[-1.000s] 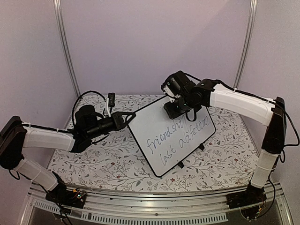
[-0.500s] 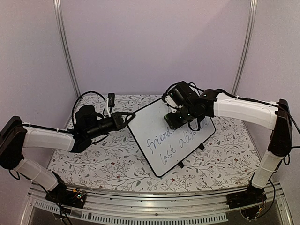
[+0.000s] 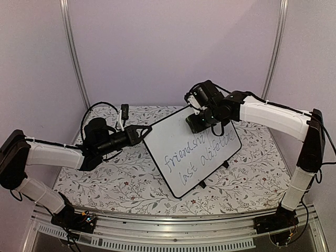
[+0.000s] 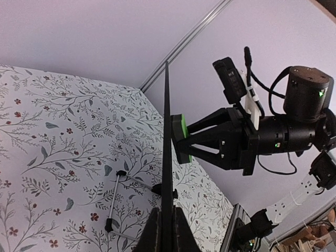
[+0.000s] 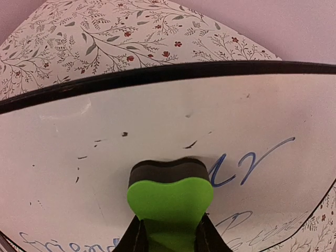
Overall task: Erase the whiteboard
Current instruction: Erase the whiteboard at the center of the board.
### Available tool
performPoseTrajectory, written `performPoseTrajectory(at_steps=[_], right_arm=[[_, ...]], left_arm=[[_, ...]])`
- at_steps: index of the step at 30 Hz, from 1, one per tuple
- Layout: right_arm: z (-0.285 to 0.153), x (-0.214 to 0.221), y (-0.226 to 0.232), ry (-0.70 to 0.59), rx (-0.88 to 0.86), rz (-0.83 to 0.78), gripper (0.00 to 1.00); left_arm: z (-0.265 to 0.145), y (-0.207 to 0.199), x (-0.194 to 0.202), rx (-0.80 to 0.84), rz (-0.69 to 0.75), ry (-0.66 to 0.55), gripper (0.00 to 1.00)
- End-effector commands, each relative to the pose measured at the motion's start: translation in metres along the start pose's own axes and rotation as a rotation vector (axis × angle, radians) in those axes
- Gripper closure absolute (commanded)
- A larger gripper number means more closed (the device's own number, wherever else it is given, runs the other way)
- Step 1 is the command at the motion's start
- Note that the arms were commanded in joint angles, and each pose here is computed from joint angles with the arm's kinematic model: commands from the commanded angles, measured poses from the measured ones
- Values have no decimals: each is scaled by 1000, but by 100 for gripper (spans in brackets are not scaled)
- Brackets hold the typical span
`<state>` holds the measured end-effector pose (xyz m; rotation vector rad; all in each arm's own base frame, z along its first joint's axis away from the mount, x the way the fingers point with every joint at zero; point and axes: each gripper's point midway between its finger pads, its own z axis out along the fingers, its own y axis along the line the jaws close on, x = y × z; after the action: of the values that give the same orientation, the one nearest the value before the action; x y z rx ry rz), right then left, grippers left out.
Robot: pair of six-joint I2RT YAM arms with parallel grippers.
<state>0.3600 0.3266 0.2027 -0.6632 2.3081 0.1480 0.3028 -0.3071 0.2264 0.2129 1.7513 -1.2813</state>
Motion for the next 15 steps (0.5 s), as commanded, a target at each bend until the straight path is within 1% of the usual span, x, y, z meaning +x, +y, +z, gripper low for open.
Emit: performPoseTrajectory(at_steps=[1, 4, 10, 15], right_arm=[[8, -16, -17, -30, 48, 11, 100], [10, -12, -18, -18, 42, 1, 100], [19, 23, -3, 64, -42, -36, 100], [17, 46, -2, 101, -68, -40, 100]], left_arm=[[1, -18, 3, 89, 69, 4, 100], [1, -18, 3, 89, 68, 4, 100], [1, -17, 4, 86, 68, 8, 100], [3, -16, 5, 86, 64, 11, 100]])
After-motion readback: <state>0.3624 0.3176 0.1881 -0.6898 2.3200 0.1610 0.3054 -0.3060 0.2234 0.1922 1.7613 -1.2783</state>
